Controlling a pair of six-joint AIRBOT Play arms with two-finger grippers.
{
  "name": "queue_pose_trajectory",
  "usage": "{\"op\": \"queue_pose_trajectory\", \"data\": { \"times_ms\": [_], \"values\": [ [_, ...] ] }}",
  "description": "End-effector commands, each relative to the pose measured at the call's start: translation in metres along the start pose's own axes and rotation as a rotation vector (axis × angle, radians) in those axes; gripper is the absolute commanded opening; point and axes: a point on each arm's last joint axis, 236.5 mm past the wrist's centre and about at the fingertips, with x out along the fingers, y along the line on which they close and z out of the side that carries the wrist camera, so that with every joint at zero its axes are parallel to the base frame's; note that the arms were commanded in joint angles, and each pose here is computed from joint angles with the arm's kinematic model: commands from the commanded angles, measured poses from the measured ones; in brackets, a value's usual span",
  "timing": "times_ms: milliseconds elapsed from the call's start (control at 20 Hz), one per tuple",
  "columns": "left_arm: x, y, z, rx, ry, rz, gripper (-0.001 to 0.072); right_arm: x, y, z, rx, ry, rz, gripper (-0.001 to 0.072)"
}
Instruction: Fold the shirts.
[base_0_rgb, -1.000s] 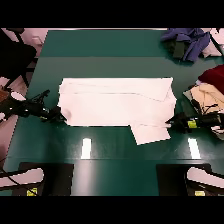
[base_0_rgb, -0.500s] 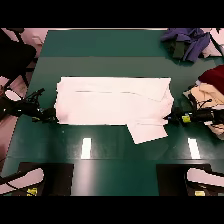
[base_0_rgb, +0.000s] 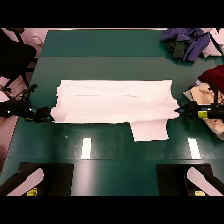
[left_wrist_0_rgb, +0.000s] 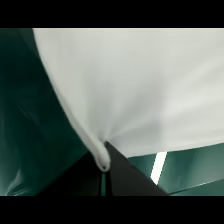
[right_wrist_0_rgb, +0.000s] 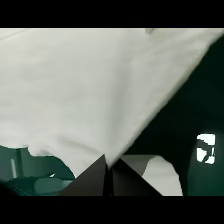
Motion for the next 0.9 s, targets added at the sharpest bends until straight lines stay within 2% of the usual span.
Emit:
{"op": "queue_pose_trajectory", "data": {
  "times_ms": [0,100,250,500,650,850],
  "values": [
    [-0.029,-0.016,-0.015,-0.005,-0.039,0.001,0.0022,-0.029,0.012,-0.017,-0.034,-0.031,-0.063,0.0021],
    [-0.043,-0.023,-0.017,-0.011,-0.092,0.002,0.0022,-0.04,0.024,-0.021,-0.038,-0.081,-0.087,0.0021],
    [-0.048,-0.022,0.001,-0.022,-0.178,0.011,0.0022,-0.056,0.032,0.008,-0.062,-0.271,-0.129,0.002],
    [-0.07,-0.03,0.103,-0.136,-0.575,-0.099,0.0022,-0.013,0.006,0.041,0.001,-0.245,-0.139,0.0021],
    [-0.038,-0.036,0.135,-0.191,-0.583,-0.19,0.0022,0.027,-0.02,0.05,0.057,-0.184,-0.162,0.0021],
    [0.027,-0.049,0.163,-0.162,-0.533,-0.168,0.0023,0.067,-0.054,0.056,0.116,-0.146,-0.209,0.0021]
  ]
}}
